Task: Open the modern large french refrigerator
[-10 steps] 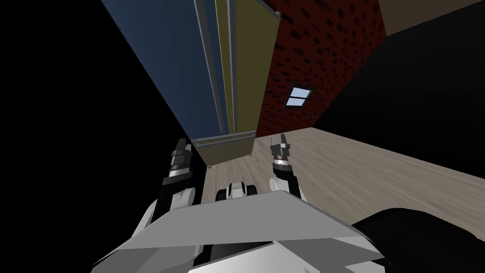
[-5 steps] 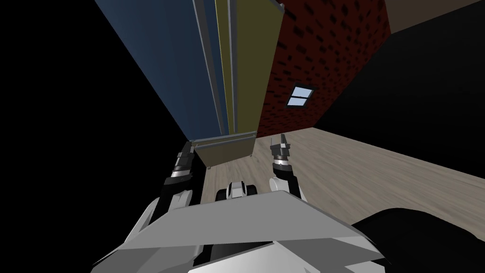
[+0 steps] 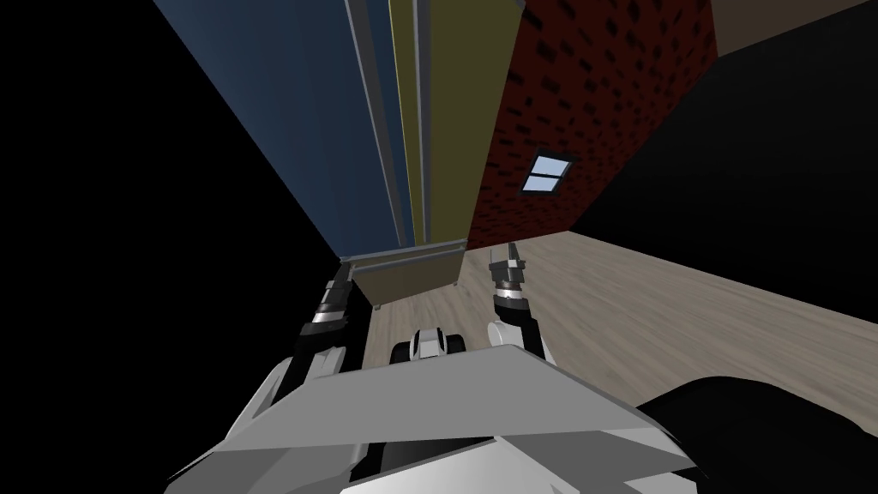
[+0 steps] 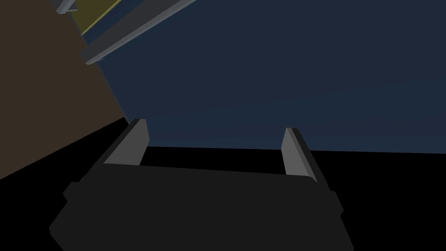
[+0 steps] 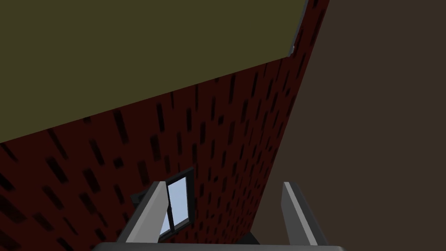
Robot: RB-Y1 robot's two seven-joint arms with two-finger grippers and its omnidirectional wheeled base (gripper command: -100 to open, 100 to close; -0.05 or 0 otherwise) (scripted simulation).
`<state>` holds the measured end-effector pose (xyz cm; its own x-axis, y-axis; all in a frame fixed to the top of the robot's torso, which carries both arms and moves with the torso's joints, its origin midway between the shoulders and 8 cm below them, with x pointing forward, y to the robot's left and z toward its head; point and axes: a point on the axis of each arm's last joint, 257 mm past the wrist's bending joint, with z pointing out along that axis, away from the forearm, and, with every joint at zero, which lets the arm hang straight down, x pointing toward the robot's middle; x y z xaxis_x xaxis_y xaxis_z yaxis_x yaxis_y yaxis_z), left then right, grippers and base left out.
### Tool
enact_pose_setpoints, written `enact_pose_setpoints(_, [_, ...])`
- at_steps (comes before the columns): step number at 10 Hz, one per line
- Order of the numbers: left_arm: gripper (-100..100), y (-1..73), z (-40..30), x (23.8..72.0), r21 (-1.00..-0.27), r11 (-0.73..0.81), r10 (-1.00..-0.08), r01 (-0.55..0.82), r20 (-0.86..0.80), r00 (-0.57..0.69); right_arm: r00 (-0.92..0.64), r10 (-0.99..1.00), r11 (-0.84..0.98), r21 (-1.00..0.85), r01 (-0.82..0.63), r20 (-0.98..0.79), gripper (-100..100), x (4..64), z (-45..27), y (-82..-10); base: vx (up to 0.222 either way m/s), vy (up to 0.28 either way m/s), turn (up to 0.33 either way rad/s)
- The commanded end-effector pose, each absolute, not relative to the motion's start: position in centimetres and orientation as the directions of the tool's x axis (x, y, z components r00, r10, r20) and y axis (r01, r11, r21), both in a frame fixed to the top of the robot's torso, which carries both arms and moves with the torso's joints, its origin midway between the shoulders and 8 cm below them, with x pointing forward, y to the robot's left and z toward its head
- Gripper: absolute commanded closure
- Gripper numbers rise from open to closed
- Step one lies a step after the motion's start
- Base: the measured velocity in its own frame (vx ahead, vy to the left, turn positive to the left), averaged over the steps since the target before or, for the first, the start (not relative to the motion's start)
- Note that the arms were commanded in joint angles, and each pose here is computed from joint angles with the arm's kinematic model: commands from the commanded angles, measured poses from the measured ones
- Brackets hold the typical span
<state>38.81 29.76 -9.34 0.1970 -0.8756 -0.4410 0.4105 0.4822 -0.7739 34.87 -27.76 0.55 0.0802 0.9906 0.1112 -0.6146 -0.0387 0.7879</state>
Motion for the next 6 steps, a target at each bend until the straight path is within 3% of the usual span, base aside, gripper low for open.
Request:
enact_pose_setpoints(1, [-100, 30.2, -11.1, 38.9, -0.779, 0.49, -0.871, 0.392, -0.454, 0.186, 0.08, 0.991, -0.039, 0.788, -0.615, 0.111, 0, 34.9, 0.5, -27.8, 0.083, -0.005, 0.004])
enact_pose_setpoints(6, [-100, 31.6, -15.4, 39.3, -0.792, 0.504, -0.863, 0.344, -0.478, 0.165, 0.08, 0.991, -0.039, 0.788, -0.615, 0.111, 0, 34.9, 0.5, -27.8, 0.095, 0.002, 0.007])
